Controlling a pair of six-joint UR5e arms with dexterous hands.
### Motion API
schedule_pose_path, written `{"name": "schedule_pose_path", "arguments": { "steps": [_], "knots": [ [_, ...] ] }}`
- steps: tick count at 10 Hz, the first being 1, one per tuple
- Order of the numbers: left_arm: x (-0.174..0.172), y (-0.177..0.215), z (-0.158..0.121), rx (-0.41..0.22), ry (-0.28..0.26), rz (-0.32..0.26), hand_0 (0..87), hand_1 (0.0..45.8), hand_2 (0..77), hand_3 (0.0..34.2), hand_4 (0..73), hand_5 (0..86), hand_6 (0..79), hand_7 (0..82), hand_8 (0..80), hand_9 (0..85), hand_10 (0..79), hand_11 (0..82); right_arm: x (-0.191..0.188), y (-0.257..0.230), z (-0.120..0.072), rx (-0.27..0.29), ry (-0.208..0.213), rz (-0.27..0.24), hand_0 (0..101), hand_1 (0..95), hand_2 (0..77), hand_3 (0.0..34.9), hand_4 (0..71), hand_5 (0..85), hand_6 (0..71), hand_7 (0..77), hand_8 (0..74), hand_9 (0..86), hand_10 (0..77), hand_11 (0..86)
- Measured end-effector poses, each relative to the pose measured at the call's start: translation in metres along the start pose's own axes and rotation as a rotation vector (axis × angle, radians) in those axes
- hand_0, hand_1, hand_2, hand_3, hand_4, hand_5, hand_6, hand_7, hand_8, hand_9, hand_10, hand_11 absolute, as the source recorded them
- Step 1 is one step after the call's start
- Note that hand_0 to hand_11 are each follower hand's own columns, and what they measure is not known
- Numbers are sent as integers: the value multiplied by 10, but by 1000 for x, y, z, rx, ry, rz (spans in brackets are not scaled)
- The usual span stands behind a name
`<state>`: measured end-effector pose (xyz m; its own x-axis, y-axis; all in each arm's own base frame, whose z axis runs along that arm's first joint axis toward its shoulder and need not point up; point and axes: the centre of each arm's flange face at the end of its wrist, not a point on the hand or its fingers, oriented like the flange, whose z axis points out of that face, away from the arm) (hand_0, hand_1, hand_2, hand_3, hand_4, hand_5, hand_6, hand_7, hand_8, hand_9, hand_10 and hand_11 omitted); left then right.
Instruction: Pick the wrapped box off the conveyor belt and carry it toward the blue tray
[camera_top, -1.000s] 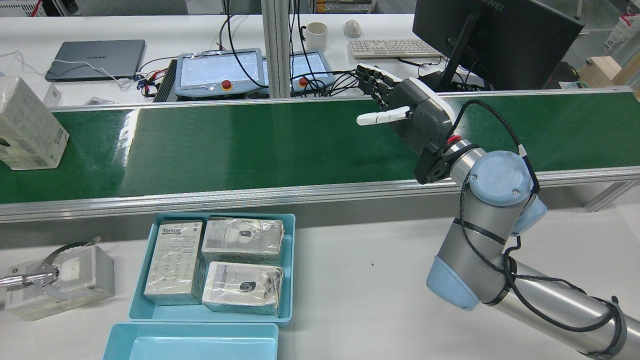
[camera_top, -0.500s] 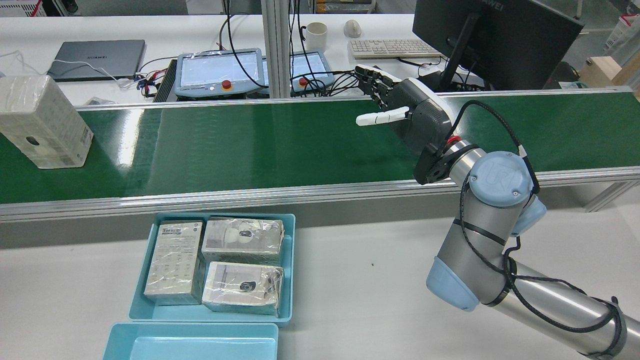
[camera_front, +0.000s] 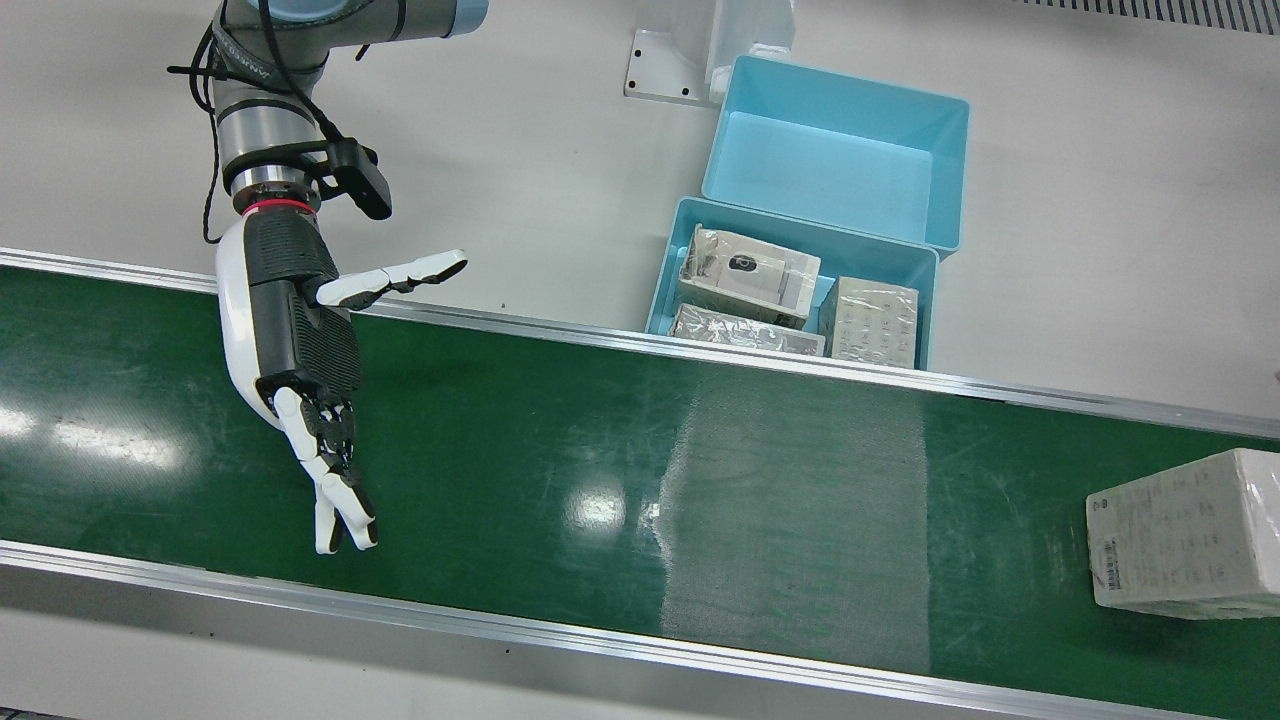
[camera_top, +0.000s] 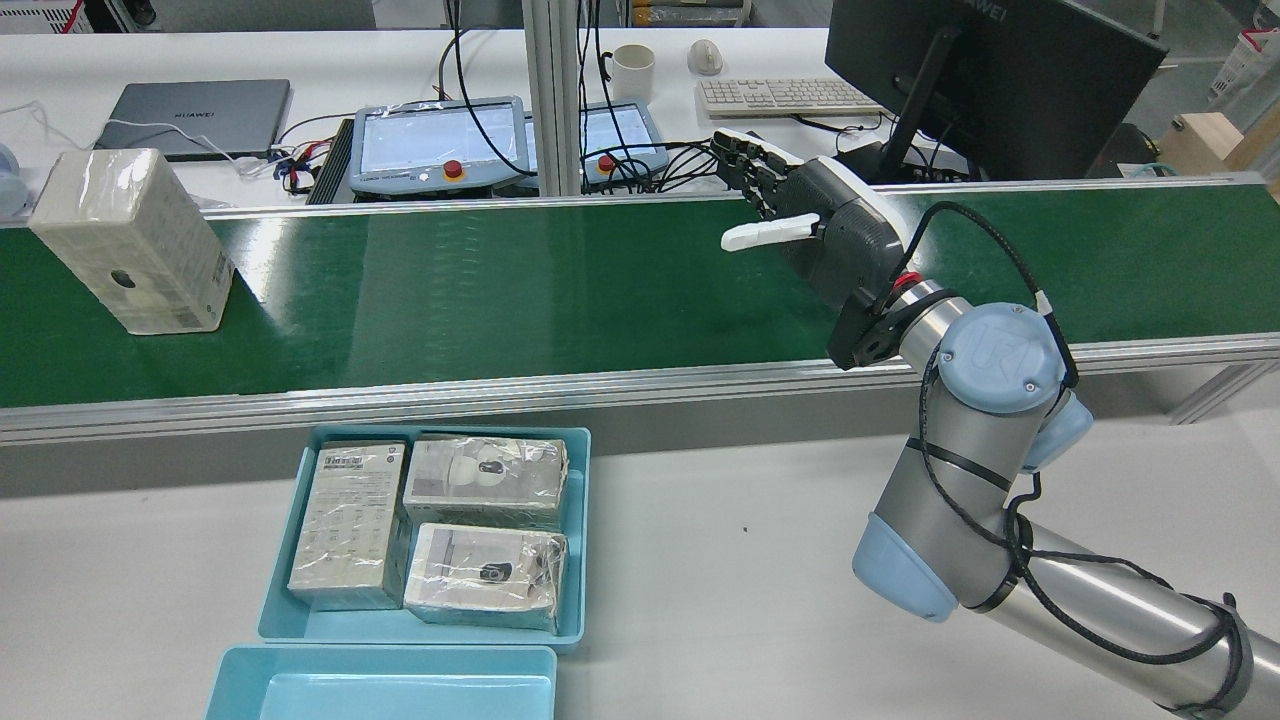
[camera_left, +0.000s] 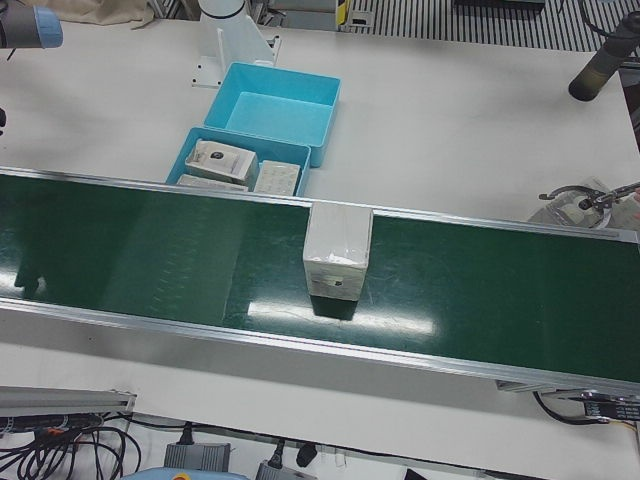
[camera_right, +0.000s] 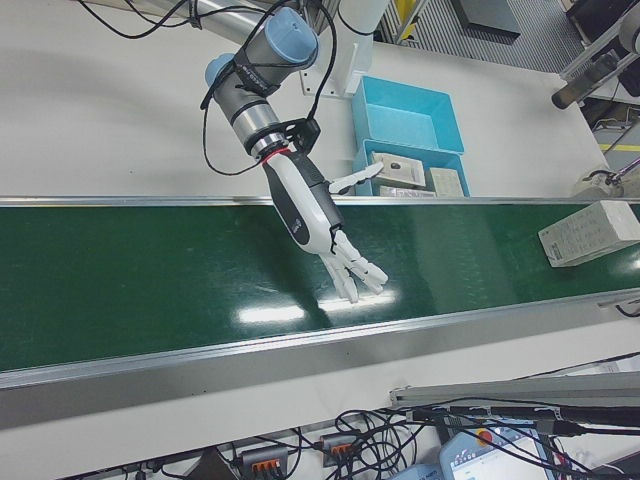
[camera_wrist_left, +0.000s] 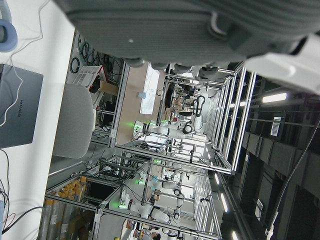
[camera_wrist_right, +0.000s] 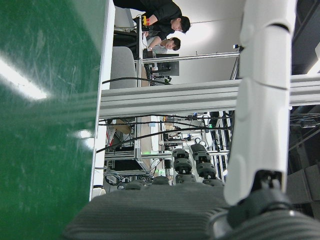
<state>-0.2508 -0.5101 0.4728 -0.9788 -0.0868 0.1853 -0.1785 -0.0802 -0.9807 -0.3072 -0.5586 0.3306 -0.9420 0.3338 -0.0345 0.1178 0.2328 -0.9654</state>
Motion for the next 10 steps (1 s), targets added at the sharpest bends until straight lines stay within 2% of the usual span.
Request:
{"name": "schedule_pose_path", "arguments": {
  "steps": [1, 2, 3, 6, 7, 10],
  "knots": [
    [0, 0, 0, 0, 0, 0, 0, 0, 5, 0, 0, 11, 5, 5, 5, 0, 0, 5, 2, 0, 1, -5, 2, -1, 471, 169, 16, 0, 60, 115, 16, 16, 0, 27, 0, 5],
    [0, 0, 0, 0, 0, 0, 0, 0, 11, 0, 0, 11, 5, 5, 5, 0, 5, 5, 3, 1, 1, -14, 5, -1, 486, 164, 104, 0, 76, 125, 16, 16, 0, 27, 0, 5],
    [0, 0, 0, 0, 0, 0, 0, 0, 11, 0, 0, 11, 5, 5, 5, 0, 5, 5, 6, 3, 2, -22, 10, 0, 508, 213, 191, 0, 87, 136, 16, 16, 0, 27, 0, 5],
    [0, 0, 0, 0, 0, 0, 0, 0, 5, 0, 0, 11, 5, 5, 5, 5, 5, 5, 6, 5, 3, -28, 13, 0, 510, 196, 180, 0, 87, 142, 27, 33, 0, 27, 0, 5],
    [0, 0, 0, 0, 0, 0, 0, 0, 5, 0, 0, 11, 5, 5, 5, 5, 5, 5, 6, 4, 3, -27, 14, -2, 494, 158, 98, 0, 87, 131, 27, 22, 0, 27, 0, 5],
    [0, 0, 0, 0, 0, 0, 0, 0, 11, 0, 0, 11, 5, 5, 5, 0, 5, 5, 8, -7, 5, -5, 15, -2, 481, 158, 93, 0, 87, 131, 27, 22, 0, 27, 0, 5]
  ]
}}
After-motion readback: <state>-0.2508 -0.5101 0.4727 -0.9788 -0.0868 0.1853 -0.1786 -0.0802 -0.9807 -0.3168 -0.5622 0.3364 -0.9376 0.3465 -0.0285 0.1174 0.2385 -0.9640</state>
